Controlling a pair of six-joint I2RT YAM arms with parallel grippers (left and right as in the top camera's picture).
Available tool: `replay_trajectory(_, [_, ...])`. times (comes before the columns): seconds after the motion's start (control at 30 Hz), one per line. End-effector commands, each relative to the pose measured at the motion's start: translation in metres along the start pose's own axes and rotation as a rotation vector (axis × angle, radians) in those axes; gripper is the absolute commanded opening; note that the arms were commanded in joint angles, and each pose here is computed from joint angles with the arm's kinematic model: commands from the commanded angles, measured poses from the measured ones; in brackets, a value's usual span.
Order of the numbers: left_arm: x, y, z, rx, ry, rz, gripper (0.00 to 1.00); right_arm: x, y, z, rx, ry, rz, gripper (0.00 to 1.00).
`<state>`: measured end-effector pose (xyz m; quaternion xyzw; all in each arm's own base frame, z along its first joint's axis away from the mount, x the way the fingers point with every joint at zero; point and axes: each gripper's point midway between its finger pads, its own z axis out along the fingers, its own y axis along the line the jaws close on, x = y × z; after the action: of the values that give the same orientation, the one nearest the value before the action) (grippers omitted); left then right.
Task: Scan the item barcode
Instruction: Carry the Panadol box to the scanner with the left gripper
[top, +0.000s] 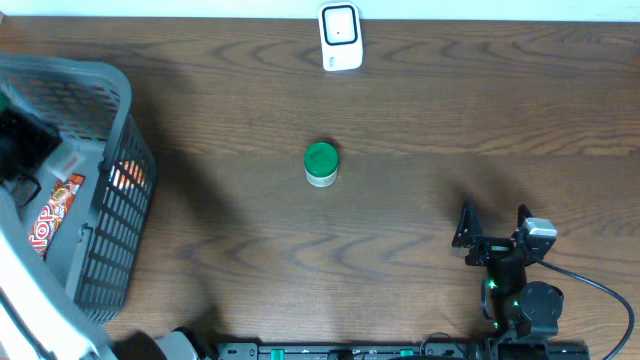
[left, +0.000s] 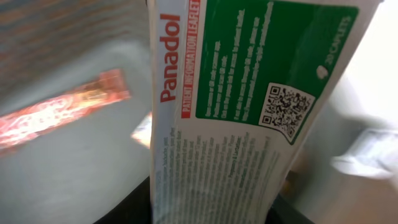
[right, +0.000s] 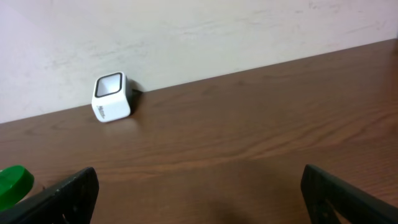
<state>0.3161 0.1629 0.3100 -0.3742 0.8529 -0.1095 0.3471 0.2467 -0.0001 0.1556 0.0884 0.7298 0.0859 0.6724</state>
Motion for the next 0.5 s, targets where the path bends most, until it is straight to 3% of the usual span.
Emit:
replay_trajectory(0.0, [0.017,-0.085,-0.05,0.414,0.03,0.003,0.37,0.0,-0.003,0.0,0.014,-0.002,0.009,0.99])
replay_trajectory(0.13, [0.046,-0.126,-0.067,0.524,0.1,0.038,0.37,0.0,-0.003,0.0,0.014,-0.002,0.009,0.99])
replay_trajectory(0.3, [0.114,-0.191,-0.062,0.638,0.296,0.223,0.37,0.0,-0.003,0.0,0.015,-0.002,0.009,0.99])
replay_trajectory(0.47, [0.19,-0.236,-0.029,0.571,0.416,0.44,0.37,0.0,-0.003,0.0,0.015,-0.002,0.009,0.99])
